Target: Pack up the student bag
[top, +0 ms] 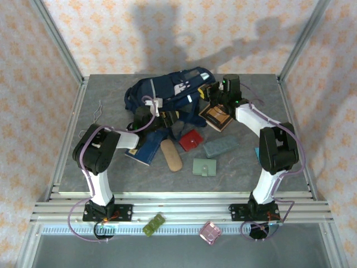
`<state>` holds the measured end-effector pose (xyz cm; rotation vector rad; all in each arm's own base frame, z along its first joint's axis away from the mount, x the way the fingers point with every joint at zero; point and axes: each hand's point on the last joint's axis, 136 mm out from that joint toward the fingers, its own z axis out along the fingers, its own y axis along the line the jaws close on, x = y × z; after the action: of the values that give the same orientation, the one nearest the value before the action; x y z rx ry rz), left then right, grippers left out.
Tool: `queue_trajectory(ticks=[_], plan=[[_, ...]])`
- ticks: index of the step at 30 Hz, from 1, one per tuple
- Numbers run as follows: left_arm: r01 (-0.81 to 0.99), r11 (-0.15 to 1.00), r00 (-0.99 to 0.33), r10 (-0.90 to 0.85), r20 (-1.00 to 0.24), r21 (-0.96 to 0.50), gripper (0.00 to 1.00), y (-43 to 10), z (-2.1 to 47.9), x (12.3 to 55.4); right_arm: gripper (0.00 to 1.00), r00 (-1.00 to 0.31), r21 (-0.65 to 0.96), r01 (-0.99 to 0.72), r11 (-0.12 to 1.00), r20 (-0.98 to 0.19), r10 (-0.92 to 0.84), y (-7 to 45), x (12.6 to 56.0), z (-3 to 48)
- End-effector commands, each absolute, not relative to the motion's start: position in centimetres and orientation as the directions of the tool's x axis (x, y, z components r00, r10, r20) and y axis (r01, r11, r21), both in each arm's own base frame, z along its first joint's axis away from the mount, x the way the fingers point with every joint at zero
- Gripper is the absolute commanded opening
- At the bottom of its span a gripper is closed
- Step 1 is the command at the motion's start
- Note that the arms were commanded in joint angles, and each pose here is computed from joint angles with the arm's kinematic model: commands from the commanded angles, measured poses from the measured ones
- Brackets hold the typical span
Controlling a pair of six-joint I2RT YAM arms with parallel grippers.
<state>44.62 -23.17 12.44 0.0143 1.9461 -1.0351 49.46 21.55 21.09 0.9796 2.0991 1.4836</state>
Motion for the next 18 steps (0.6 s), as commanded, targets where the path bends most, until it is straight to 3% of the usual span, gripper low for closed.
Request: queue_trajectory(ticks=[1, 14, 18], plan=[[0.336, 0.712, -0.544, -0.387, -0.744, -0.616, 0.6, -21.7, 12.0, 45.5, 0.0, -0.682, 0.986, 0.098, 0.137, -0.033, 0.73, 21.4, 50.3, 29.8], [0.44, 0.645, -0.528, -0.377, -0.761, -0.625, 0.61, -24.3, 14.6, 46.3, 0.0, -0.693, 0.989, 0.087, 0.123, -0.029, 0.72, 22.2, 50.1, 30.9], [0.422, 0.636, -0.545, -0.392, -0.742, -0.646, 0.61, -24.5, 13.3, 46.4, 0.0, -0.697, 0.99, 0.092, 0.102, -0.009, 0.717, 22.4, 50.0, 31.1]])
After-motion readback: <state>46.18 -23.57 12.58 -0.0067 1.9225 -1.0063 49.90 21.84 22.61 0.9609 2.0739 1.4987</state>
